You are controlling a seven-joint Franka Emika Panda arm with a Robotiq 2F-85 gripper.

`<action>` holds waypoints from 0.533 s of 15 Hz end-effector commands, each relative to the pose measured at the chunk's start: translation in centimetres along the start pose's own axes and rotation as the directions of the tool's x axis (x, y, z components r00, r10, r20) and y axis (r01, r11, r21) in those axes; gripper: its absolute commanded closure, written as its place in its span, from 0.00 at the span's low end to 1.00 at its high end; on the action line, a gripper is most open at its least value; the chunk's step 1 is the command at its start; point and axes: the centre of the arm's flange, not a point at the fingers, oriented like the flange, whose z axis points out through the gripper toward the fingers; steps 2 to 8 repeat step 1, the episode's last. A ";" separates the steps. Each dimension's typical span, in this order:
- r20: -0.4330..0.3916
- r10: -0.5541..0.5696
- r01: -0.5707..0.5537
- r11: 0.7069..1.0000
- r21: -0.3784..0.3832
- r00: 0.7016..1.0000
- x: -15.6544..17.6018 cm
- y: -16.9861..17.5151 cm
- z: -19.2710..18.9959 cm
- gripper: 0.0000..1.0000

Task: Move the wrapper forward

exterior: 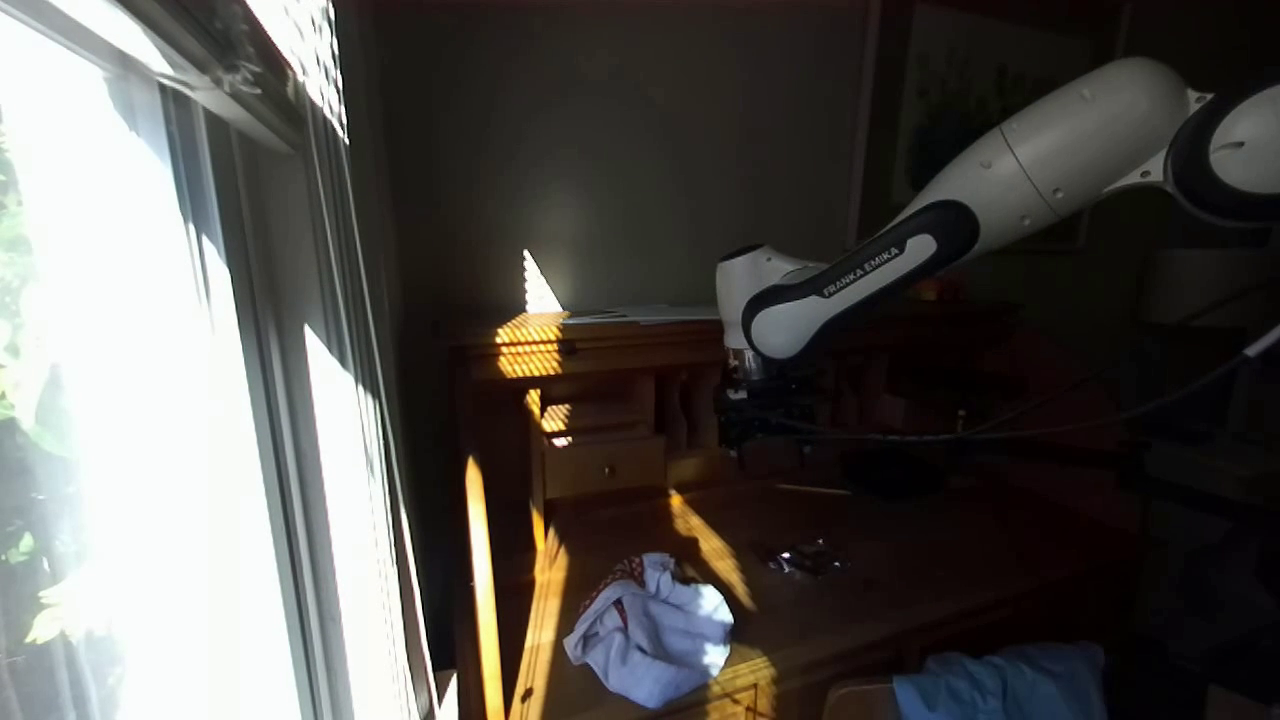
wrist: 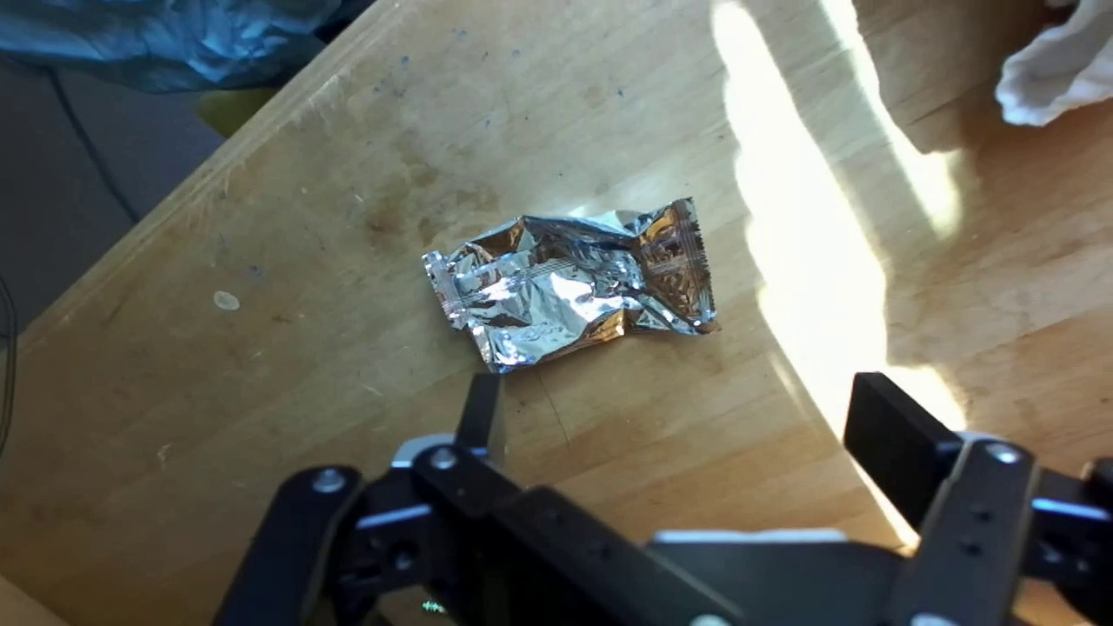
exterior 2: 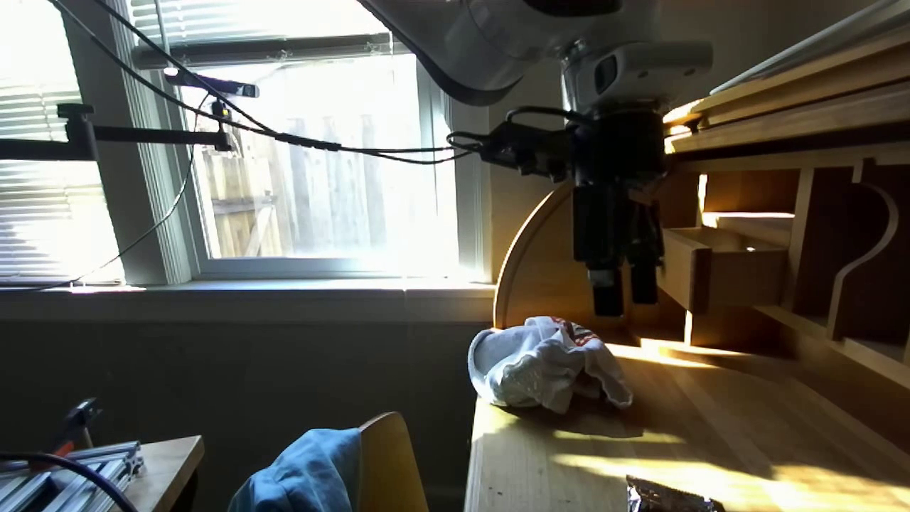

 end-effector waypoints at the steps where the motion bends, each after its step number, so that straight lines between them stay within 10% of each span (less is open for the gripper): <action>1: 0.002 -0.003 0.003 1.000 0.001 1.000 0.1 0.0 0.0 0.00; 8: 0.002 -0.003 0.003 1.000 0.001 1.000 0.1 0.0 0.0 0.00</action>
